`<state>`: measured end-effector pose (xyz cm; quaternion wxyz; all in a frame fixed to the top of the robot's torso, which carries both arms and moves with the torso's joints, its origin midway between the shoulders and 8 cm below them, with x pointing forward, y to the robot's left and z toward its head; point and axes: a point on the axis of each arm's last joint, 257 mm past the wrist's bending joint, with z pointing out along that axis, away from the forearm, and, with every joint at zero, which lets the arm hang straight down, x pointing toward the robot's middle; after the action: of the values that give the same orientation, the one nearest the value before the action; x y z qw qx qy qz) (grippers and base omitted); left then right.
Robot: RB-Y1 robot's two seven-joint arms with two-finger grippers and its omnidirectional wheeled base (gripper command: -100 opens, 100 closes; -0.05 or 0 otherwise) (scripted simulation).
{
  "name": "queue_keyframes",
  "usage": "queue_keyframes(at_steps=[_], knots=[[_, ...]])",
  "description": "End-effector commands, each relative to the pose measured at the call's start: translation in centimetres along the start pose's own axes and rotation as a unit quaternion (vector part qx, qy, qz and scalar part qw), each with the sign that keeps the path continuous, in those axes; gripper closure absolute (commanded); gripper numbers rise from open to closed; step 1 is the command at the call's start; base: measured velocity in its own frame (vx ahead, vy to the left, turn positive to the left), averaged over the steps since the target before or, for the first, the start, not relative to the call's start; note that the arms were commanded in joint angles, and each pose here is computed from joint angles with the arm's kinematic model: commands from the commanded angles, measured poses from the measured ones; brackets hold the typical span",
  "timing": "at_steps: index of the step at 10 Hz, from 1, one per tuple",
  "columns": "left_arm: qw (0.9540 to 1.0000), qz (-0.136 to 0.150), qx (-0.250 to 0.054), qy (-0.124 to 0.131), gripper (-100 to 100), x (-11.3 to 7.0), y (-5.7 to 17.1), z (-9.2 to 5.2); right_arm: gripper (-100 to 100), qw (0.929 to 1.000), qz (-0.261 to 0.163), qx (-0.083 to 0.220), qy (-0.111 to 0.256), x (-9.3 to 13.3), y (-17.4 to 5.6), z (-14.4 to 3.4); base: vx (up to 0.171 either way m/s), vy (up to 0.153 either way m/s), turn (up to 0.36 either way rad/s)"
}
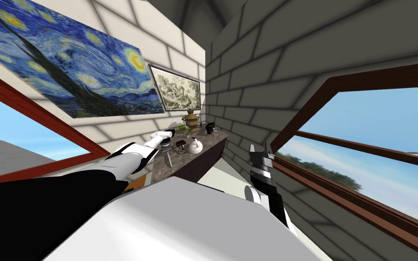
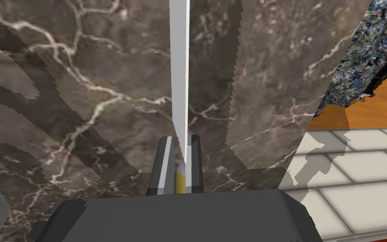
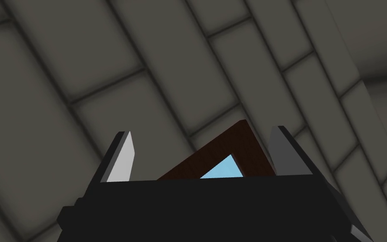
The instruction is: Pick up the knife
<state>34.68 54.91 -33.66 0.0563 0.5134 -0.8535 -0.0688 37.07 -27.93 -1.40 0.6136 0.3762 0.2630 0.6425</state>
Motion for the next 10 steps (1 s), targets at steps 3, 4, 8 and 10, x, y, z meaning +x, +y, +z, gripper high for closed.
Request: queue_keyframes(at_steps=[3, 4, 8, 10], knots=[[1.0000, 0.000, 0.000, 0.000, 0, 0.0, 0.0, 0.0, 0, 1.0000, 0.000, 0.000, 0.000, 0.0, 0.0, 0.0, 0.000, 0.000, 0.000], [0.9999, -0.010, 0.000, 0.003, 100, 0.1, -0.1, -0.2, 0, 1.0000, 0.000, 0.000, 0.000, 0.0, 0.0, 0.0, -0.049, 0.050, -0.267], [0.9977, -0.065, -0.002, 0.017, 100, 0.4, -0.1, -1.4, 0, 1.0000, 0.000, 0.000, 0.000, 0.0, 0.0, 0.0, -0.134, 0.105, -0.299], [0.9983, -0.057, 0.000, 0.014, 0, 0.4, -0.2, -1.2, 0, 1.0000, 0.000, 0.000, 0.000, 0.0, 0.0, 0.0, -0.040, 0.029, -0.038]])
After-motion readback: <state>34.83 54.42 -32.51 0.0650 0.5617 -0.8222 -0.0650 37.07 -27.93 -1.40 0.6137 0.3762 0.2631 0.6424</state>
